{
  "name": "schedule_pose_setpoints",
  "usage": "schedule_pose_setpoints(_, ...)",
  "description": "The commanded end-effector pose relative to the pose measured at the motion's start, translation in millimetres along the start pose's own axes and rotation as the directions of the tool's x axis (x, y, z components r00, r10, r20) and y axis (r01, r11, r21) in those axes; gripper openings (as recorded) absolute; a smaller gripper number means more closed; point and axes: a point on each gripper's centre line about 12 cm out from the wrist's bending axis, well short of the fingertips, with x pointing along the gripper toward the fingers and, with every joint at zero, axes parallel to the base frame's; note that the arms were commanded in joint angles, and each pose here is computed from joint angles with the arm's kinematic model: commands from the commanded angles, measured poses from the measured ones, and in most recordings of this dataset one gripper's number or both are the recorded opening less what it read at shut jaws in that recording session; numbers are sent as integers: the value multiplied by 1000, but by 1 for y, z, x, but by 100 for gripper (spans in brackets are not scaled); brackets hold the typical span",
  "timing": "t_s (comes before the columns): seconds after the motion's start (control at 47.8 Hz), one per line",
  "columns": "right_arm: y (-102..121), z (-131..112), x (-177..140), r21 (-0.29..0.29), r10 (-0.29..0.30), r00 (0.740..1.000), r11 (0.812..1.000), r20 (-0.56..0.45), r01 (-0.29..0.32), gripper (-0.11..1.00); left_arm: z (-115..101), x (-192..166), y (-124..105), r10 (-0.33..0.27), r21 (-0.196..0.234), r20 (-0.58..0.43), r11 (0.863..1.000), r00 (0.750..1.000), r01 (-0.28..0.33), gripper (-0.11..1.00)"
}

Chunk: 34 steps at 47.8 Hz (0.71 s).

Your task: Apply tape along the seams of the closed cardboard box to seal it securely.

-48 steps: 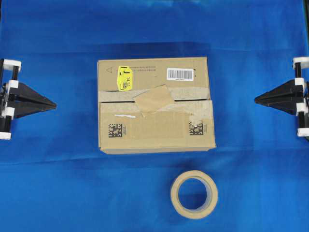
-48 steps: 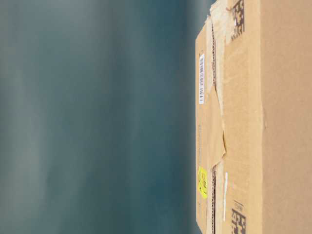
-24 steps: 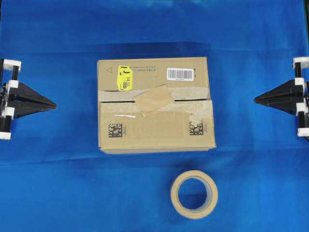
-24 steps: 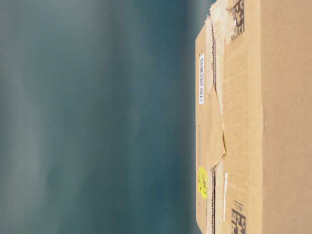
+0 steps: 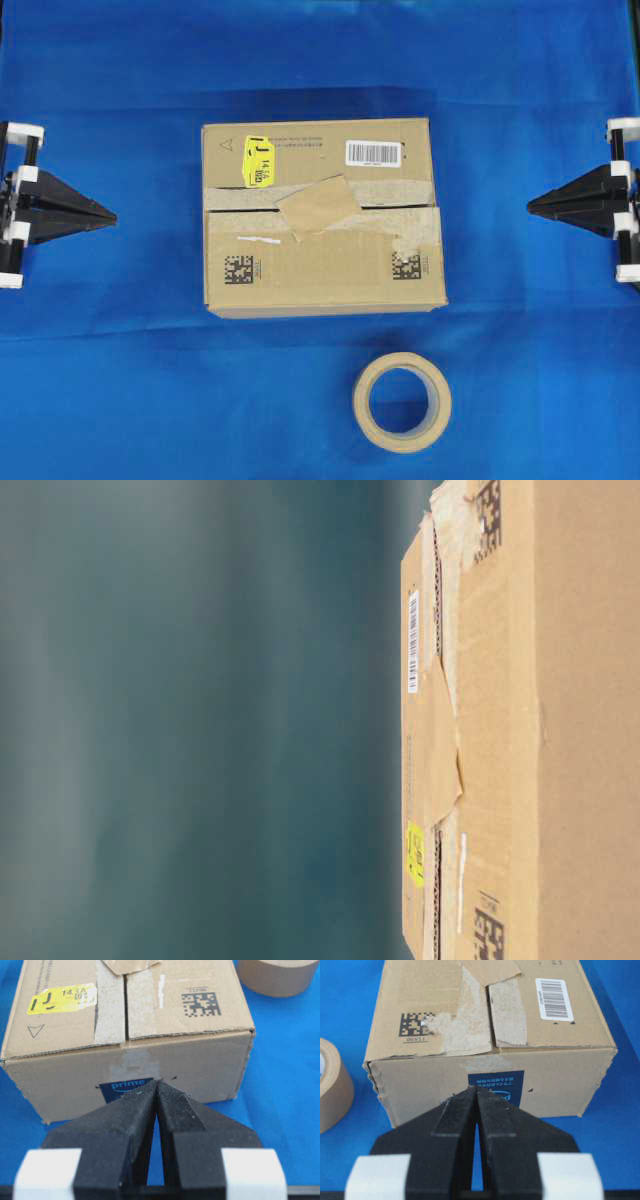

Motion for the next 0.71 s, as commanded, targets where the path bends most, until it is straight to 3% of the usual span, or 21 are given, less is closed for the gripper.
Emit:
schedule_pose_setpoints(0.0, 0, 4, 1, 2, -2, 1000, 1000, 12, 2, 1, 4, 1, 1, 4, -4, 12, 1000, 1000, -4, 2)
schedule_pose_setpoints(0.69, 0, 5, 1, 0, -2, 1000, 1000, 14, 2, 1, 4, 1, 1, 4, -4, 12, 1000, 1000, -4, 2)
